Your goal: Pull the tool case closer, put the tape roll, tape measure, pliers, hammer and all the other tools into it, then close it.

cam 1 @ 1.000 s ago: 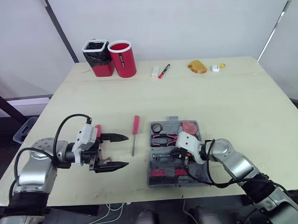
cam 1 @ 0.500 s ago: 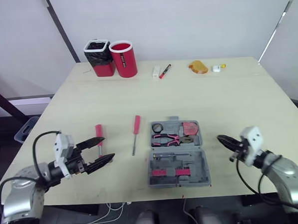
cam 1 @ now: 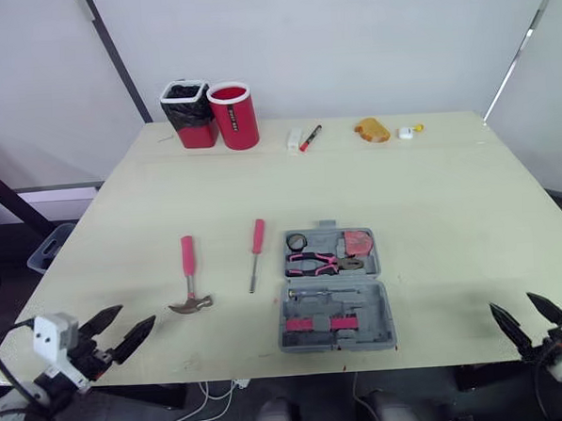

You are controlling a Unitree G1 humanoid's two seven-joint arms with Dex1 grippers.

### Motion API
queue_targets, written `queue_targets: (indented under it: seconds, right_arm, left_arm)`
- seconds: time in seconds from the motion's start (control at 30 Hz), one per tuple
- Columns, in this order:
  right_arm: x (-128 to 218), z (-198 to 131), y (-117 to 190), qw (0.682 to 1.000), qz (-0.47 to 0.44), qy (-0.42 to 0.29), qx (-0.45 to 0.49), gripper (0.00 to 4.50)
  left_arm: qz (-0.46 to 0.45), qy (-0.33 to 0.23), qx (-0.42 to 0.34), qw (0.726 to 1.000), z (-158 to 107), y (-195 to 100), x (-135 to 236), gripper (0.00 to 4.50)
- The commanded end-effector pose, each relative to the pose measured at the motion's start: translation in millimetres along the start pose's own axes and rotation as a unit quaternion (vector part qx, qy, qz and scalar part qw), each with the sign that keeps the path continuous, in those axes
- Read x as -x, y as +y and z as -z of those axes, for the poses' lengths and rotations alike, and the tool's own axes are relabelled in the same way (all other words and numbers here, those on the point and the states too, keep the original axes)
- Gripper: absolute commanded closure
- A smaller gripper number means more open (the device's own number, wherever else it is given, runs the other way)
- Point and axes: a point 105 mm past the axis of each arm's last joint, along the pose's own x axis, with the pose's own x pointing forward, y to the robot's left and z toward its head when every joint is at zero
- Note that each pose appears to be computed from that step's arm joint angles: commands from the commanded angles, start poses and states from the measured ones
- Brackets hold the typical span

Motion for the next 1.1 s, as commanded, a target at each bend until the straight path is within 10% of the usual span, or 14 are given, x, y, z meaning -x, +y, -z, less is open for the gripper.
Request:
queue_targets:
  seconds: [0.03,1.1]
  right_arm:
    - [20,0,-14,1.0,0.028,-0.007,0.007,0.04]
    - [-42,-102,137,0.925,-0.359,-0.102,0.073,0.04]
  left_arm:
    - [-0.032,-0.009,-0.007,0.999,-1,10,13,0.0]
    - [-0.122,-0.065,-0.039,0.99,-17,-67,-69,0.0]
